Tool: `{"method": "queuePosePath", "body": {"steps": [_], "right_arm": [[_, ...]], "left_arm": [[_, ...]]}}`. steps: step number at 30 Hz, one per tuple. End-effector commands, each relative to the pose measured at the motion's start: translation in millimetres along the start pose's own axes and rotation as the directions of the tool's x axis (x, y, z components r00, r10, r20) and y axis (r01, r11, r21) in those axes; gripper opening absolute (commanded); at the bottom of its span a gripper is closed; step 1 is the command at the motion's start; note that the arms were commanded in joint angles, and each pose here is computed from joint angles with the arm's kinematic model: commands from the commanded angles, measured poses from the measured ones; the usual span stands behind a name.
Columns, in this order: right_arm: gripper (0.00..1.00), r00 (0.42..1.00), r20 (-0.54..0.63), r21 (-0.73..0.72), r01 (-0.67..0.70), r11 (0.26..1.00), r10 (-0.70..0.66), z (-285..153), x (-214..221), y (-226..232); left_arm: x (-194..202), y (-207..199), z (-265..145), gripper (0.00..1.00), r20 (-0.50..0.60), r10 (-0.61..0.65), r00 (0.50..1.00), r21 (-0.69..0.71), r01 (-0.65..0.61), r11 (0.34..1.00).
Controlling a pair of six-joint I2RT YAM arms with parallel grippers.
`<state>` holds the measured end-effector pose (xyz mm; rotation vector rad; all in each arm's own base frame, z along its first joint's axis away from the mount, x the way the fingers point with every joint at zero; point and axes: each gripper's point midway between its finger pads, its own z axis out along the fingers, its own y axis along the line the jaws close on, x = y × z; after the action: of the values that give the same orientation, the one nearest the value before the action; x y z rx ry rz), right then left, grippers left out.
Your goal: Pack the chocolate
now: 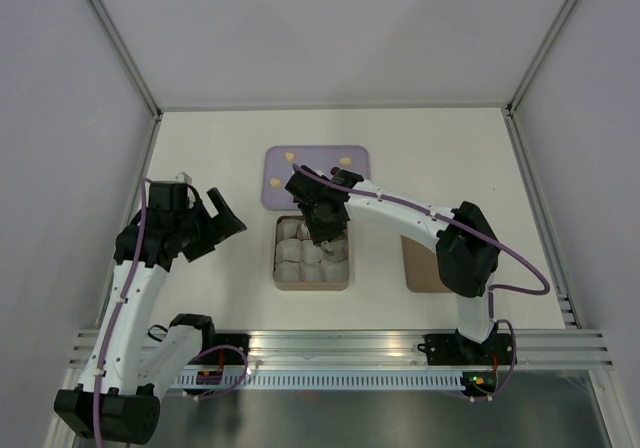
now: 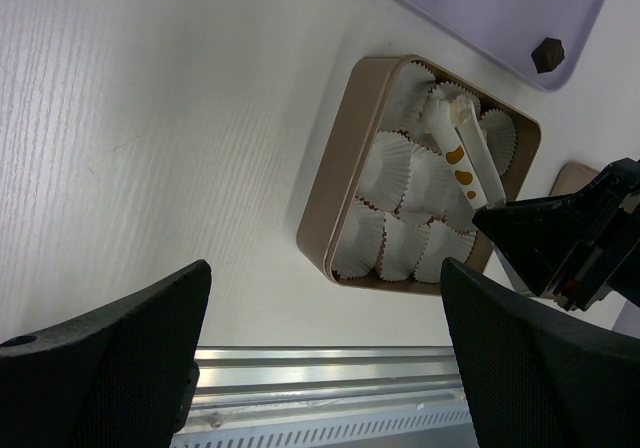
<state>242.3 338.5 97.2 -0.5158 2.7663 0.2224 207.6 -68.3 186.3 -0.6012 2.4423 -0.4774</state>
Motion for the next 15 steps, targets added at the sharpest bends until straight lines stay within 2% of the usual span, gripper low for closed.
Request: {"method": "queuePosePath", "body": {"steps": [1, 6, 15], "right_arm": [[0.20, 1.000, 0.029, 0.004, -0.012, 1.000, 0.012, 2.8, -7.7, 4.3], [0.21, 1.000, 0.013, 0.014, -0.012, 1.000, 0.011, 3.9, -2.8, 2.3], [0.29, 1.000, 0.011, 0.023, -0.014, 1.000, 0.014, 6.0, -2.9, 0.6]], "left_arm": [[1.9, -8.9, -2.3, 1.00, 0.000, -0.028, 1.000, 0.045, 0.028, 0.999], [2.1, -9.1, -3.9, 1.00, 0.006, -0.036, 0.999, 0.047, 0.036, 0.998], [2.4, -10.0, -6.6, 0.99, 0.014, -0.046, 0.999, 0.053, 0.045, 0.998]]}}
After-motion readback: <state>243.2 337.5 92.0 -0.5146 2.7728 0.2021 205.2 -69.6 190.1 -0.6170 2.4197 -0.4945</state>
